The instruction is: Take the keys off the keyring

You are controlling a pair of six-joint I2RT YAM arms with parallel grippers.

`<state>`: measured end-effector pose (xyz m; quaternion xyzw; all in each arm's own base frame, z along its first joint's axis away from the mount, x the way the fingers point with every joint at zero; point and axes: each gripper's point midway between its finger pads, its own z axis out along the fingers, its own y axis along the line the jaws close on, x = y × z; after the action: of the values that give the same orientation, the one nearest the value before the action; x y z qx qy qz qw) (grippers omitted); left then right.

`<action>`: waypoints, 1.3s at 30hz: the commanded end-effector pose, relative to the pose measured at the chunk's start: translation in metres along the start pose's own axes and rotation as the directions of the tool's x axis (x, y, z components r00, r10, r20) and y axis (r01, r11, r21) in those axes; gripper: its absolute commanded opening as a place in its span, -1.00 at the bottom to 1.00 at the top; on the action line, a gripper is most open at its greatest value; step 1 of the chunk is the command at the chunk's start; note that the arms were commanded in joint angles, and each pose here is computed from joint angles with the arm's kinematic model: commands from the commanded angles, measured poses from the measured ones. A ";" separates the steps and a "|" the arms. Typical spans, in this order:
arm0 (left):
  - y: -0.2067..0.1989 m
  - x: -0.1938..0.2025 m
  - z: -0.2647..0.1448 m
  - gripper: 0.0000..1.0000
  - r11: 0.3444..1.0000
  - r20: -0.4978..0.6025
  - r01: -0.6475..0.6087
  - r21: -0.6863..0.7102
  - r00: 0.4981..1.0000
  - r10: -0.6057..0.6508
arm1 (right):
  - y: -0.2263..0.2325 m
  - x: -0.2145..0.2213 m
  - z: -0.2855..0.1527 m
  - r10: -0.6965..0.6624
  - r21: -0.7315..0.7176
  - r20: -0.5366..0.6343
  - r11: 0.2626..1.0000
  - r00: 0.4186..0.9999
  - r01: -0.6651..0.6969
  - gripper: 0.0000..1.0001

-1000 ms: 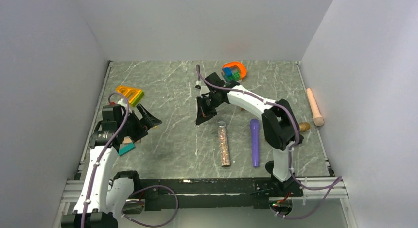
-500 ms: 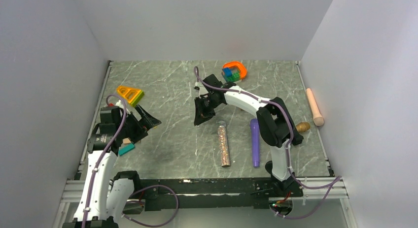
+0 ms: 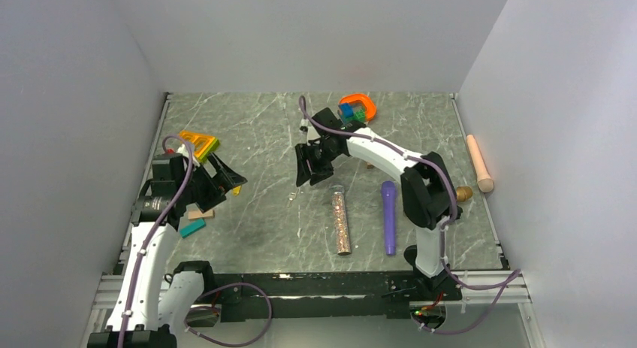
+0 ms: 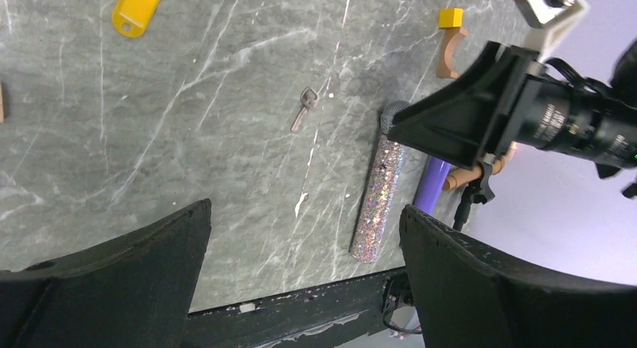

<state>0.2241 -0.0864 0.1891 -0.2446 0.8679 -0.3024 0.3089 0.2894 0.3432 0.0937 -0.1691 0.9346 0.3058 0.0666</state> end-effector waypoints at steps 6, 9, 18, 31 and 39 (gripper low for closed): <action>-0.021 -0.019 -0.006 0.97 0.997 0.049 -0.063 0.039 0.997 0.061 | 0.037 -0.011 -0.098 -0.131 0.044 0.214 0.991 0.968 0.125 0.28; -0.026 -0.023 -0.006 0.99 0.996 0.056 -0.081 0.049 0.995 0.078 | 0.037 -0.006 -0.114 -0.139 0.070 0.243 0.990 0.960 0.126 0.49; -0.049 -0.039 -0.006 0.99 0.982 0.089 -0.145 0.117 0.987 0.136 | 0.037 0.011 -0.158 -0.162 0.130 0.331 0.984 0.929 0.125 0.98; -0.093 -0.095 -0.032 0.99 0.940 0.292 -0.318 0.128 0.917 0.271 | 0.044 0.040 -0.205 -0.177 0.116 0.479 0.984 0.860 0.138 1.00; -0.100 -0.120 -0.053 0.99 0.935 0.491 -0.336 0.111 0.837 0.243 | 0.046 0.040 -0.236 -0.135 0.088 0.651 0.991 0.747 0.102 1.00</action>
<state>0.2899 -0.0753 0.3059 -0.1423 0.8059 -0.2849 0.4991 0.2227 0.2335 0.2703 -0.1474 0.8787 0.2994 0.3414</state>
